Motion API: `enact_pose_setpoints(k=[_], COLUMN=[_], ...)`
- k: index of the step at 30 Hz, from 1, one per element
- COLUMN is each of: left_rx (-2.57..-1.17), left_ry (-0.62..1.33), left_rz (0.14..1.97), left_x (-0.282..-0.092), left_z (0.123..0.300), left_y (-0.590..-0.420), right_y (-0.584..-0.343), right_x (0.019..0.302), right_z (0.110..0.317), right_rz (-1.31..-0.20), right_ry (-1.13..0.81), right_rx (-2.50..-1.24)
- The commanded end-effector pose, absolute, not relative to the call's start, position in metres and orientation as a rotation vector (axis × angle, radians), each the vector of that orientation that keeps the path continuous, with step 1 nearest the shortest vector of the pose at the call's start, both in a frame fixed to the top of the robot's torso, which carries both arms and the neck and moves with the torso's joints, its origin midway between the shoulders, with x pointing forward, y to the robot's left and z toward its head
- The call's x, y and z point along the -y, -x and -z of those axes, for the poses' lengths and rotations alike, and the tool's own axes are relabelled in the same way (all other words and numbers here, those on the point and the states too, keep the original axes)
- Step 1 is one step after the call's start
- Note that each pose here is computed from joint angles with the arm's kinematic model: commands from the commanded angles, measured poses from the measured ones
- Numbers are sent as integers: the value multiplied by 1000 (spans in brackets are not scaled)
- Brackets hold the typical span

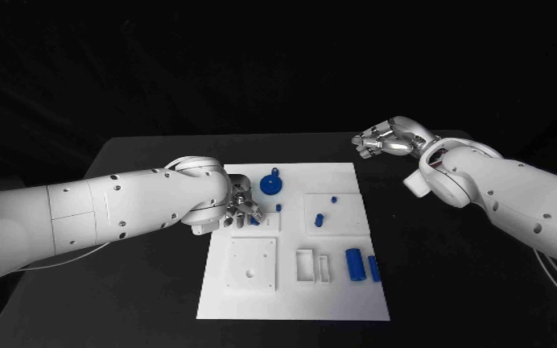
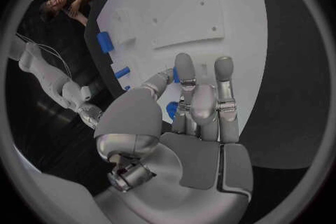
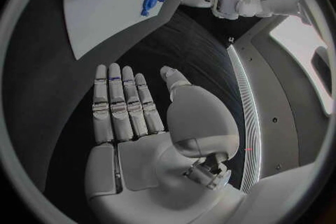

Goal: Assemble the parts on the task board

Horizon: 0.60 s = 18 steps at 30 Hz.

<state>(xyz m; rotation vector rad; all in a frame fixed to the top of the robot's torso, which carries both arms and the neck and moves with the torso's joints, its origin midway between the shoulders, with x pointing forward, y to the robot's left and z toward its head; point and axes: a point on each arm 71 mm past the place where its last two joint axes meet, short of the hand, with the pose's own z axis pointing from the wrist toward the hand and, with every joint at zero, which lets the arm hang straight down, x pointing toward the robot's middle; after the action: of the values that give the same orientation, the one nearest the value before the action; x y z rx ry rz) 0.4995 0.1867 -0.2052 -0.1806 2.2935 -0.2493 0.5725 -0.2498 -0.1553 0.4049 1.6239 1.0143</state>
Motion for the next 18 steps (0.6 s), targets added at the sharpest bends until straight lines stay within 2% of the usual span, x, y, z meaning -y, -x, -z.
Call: enact_pose_setpoints(k=[1,18], left_rx=[-2308,-2302], left_ry=[159,162], left_rz=[263,267], left_x=[-183,-182], left_z=[209,209], left_y=[-497,-497], right_y=[-572,-572], right_x=[249,249], right_z=[155,155], right_rz=[-1027,-1026], right_ry=[-398,-398], right_rx=[-1624,-1624])
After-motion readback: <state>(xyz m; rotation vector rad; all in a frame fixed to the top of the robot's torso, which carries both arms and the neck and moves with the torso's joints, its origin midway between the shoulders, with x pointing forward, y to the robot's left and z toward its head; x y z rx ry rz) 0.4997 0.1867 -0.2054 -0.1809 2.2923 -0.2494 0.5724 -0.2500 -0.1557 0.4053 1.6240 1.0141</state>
